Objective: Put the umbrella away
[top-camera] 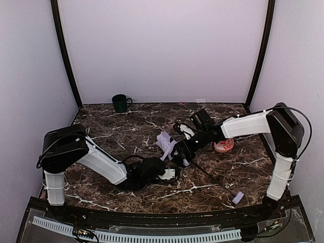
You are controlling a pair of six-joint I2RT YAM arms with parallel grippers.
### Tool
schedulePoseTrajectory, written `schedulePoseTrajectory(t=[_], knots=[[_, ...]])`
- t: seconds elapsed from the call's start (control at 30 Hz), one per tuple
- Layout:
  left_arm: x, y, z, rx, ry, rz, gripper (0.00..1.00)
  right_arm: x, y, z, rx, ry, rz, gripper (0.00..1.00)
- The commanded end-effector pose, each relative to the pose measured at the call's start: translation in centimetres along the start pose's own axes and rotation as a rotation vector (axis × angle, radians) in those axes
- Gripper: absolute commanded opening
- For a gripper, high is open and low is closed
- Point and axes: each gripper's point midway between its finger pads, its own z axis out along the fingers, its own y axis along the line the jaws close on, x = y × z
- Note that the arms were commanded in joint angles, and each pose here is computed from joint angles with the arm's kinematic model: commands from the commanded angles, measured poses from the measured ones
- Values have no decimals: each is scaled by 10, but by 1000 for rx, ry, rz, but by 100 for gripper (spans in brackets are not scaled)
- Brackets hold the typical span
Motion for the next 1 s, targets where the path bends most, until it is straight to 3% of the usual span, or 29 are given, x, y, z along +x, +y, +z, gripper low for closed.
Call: schedulePoseTrajectory(t=[0.0,0.17,0.4,0.57,0.7,0.8,0.97], knots=[[63,-78,3,242,141,191,0,-34,12,-36,8,-86,-128,100],[64,-78,3,239,144,193,0,-66,21,-56,29,-170,-119,100],[63,-78,3,239,141,192,0,-72,7,-27,97,-246,82,100],[63,-79,3,242,142,191,0,-57,2,-1,122,-215,108,100],[63,-79,3,243,140,189,0,-27,5,26,120,-106,71,99],[63,-79,3,243,139,189,0,-6,-4,39,155,-36,73,95],[60,-75,1,237,133,173,0,10,-18,48,215,16,61,76]])
